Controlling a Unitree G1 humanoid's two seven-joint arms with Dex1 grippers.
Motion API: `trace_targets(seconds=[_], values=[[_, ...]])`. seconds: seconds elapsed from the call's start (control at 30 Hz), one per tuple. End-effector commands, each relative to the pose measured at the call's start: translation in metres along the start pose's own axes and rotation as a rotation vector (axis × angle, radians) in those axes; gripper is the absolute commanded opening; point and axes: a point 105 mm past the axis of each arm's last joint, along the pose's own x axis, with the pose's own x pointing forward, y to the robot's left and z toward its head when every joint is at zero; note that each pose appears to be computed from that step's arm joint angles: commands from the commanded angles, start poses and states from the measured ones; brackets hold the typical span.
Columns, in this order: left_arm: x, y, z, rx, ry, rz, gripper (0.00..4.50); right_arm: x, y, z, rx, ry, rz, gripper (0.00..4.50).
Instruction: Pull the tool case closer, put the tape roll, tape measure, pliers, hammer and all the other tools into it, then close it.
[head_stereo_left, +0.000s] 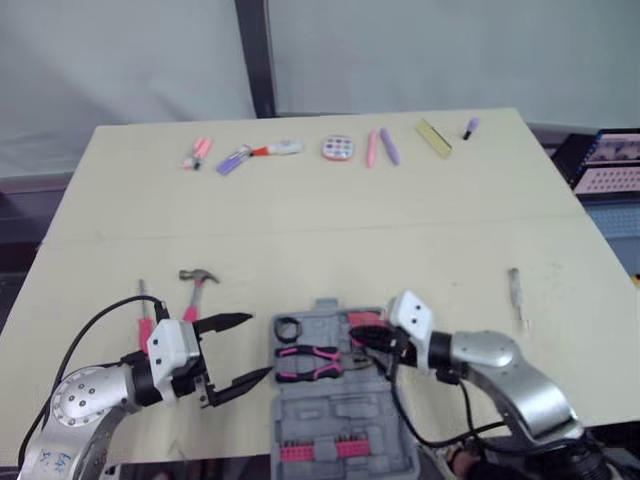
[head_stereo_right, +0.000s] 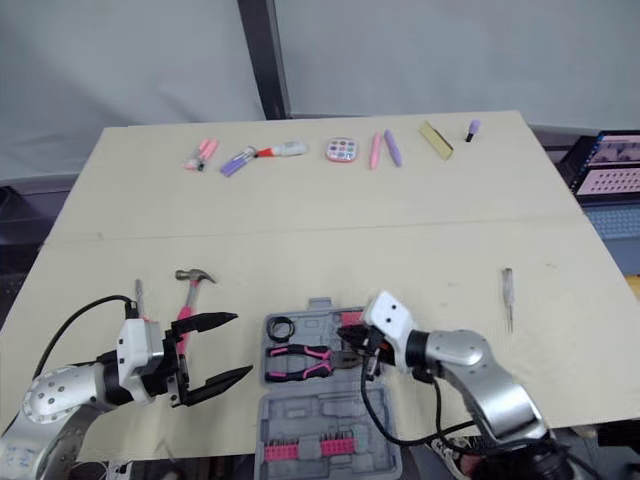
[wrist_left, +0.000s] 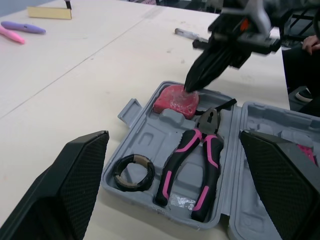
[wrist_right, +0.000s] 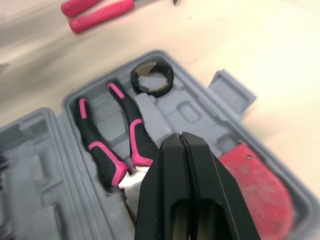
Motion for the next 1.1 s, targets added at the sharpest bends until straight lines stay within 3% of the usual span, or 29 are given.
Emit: trace_targets(seconds=[0.03, 0.07, 0.17, 0.4, 0.43, 0.73, 1.1], values=[[-0.006, -0.001, 0.002, 0.002, 0.019, 0.023, 4.5, -0.018, 0.009, 0.011, -0.023, -0.023, 0.029, 0.04], [-0.009, -0.002, 0.001, -0.011, 0.018, 0.034, 4.5, -0.029, 0.01, 0.005, 0.002, 0.004, 0.025, 0.04], [-0.014, -0.008, -0.005, -0.046, 0.014, 0.056, 4.5, -0.055, 0.011, -0.012, 0.08, 0.069, -0.02, 0.86], [-0.018, -0.019, -0.013, -0.083, 0.012, 0.076, 4.5, -0.078, 0.022, -0.032, 0.131, 0.115, -0.059, 4.23], [-0.019, -0.021, -0.015, -0.091, 0.015, 0.088, 4.5, -0.081, 0.025, -0.037, 0.146, 0.123, -0.062, 4.38], [-0.039, -0.032, -0.036, -0.132, 0.091, 0.164, 4.5, -0.099, 0.049, -0.062, 0.205, 0.166, -0.08, 4.38], [-0.048, -0.028, -0.039, -0.112, 0.115, 0.155, 4.5, -0.1, 0.047, -0.071, 0.198, 0.191, -0.078, 4.38]])
